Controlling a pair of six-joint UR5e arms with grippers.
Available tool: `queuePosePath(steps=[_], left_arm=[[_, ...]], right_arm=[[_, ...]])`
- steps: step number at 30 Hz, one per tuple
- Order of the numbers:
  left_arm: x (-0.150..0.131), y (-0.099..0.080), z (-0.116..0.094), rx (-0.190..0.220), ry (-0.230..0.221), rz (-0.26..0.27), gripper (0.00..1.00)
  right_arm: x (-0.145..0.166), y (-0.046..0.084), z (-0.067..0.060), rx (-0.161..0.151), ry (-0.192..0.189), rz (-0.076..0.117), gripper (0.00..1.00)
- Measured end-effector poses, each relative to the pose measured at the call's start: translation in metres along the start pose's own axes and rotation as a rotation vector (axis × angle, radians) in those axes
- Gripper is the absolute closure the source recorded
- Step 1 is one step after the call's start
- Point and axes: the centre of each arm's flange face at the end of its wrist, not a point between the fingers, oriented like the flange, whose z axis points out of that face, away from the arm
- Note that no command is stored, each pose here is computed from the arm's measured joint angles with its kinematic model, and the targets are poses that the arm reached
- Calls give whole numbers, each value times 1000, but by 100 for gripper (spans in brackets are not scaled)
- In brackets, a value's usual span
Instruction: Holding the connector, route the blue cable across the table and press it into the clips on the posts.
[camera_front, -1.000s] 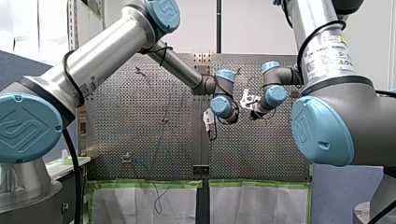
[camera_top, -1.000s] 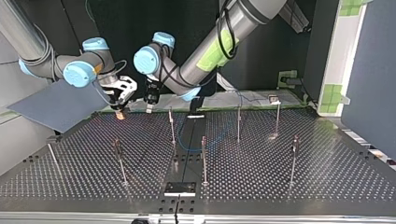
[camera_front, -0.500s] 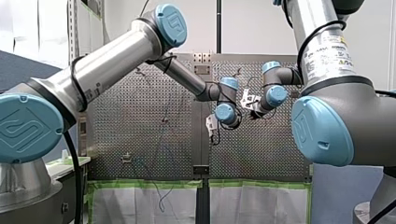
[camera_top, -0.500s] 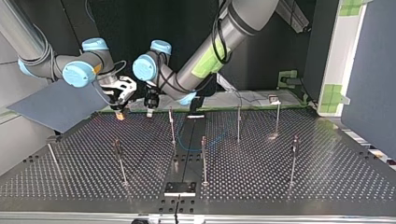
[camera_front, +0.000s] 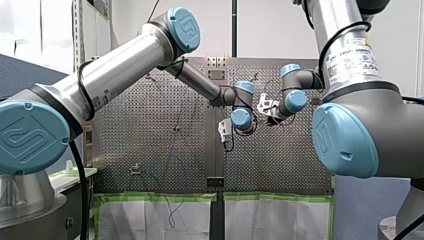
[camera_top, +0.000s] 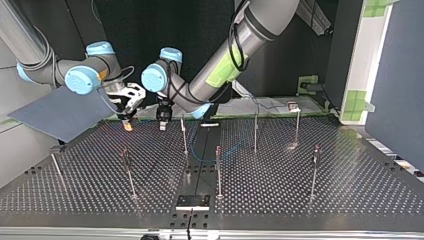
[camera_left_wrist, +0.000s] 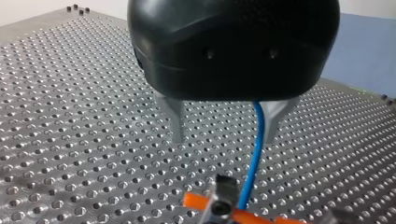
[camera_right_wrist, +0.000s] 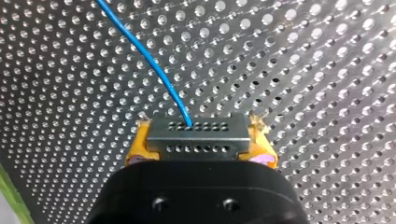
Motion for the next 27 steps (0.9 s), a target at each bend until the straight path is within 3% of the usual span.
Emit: queuePosePath(steps=[1, 3, 10, 14, 21, 27], left_arm=[[0, 0, 0, 0, 1, 4, 77], [1, 1, 0, -1, 4, 10, 100], [-2, 2, -3, -21, 19, 42, 100], [-13, -6, -5, -22, 13, 48, 100], [-52, -17, -20, -21, 6, 48, 100], [-87, -19, -34, -46, -14, 42, 100]], right_arm=[[1, 0, 0, 1, 1, 0, 100], [1, -1, 0, 3, 1, -1, 100], [8, -3, -1, 7, 9, -4, 100], [26, -7, -6, 12, 34, -6, 100], [68, -21, -19, 51, 86, -3, 100], [108, -33, -34, 75, 125, -10, 100]])
